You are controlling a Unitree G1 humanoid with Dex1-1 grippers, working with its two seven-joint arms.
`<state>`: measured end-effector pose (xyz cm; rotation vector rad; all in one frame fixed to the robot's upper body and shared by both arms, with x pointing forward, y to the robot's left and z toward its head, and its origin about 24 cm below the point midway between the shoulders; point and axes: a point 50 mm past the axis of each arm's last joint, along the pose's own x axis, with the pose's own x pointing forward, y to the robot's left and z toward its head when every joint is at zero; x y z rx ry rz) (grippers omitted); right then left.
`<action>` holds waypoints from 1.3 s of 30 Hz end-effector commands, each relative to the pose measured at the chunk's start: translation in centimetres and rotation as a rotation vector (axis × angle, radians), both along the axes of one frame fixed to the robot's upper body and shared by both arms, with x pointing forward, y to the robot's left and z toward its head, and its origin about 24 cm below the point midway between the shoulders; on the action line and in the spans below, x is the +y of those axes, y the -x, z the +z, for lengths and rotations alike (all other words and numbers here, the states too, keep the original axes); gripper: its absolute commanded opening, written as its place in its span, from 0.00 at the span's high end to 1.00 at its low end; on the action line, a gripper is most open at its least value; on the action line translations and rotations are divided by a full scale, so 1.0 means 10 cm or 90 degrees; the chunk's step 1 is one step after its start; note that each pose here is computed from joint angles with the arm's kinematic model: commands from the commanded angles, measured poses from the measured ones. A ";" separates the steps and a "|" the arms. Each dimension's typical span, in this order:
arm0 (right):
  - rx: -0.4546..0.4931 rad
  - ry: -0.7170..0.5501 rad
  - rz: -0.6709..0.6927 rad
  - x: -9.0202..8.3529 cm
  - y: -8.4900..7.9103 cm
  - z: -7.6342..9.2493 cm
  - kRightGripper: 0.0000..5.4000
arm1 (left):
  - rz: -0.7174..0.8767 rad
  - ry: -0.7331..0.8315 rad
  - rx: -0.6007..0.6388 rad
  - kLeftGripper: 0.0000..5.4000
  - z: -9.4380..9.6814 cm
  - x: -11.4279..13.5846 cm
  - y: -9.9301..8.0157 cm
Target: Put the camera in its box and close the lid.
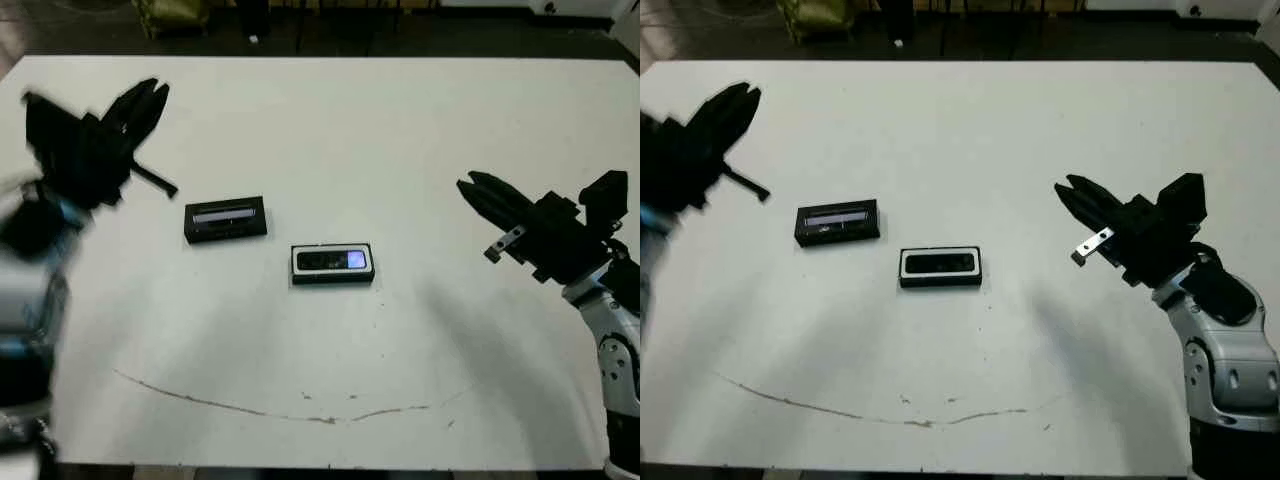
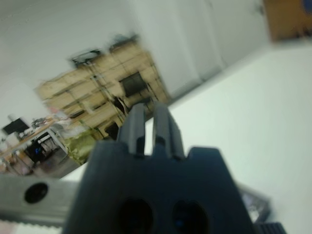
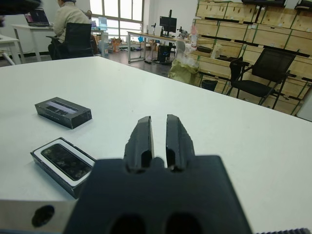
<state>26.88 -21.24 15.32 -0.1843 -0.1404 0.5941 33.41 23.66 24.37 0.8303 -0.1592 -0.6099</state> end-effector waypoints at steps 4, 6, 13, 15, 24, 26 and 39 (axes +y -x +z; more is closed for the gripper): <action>0.015 0.006 0.003 -0.03 0.00 -0.05 1.00 | 0.023 -0.173 0.211 1.00 -0.08 0.09 -0.39; 0.018 0.000 0.003 -0.03 0.00 -0.06 1.00 | 0.043 -0.210 0.244 1.00 -0.12 0.08 -0.49; 0.023 -0.016 0.008 -0.05 -0.01 -0.11 1.00 | 0.079 -0.339 0.339 1.00 -0.30 -0.05 -0.64; 0.021 -0.017 0.012 -0.05 -0.01 -0.12 1.00 | 0.079 -0.348 0.360 1.00 -0.36 -0.09 -0.65; 0.015 -0.022 0.012 -0.06 -0.01 -0.12 1.00 | 0.079 -0.378 0.352 1.00 -0.67 -0.17 -0.67; 0.016 -0.028 0.012 -0.06 0.00 -0.12 1.00 | 0.082 -0.378 0.368 1.00 -0.74 -0.18 -0.66; 0.010 -0.018 0.013 -0.09 0.01 -0.14 1.00 | 0.077 -0.427 0.399 1.00 -1.10 -0.29 -0.63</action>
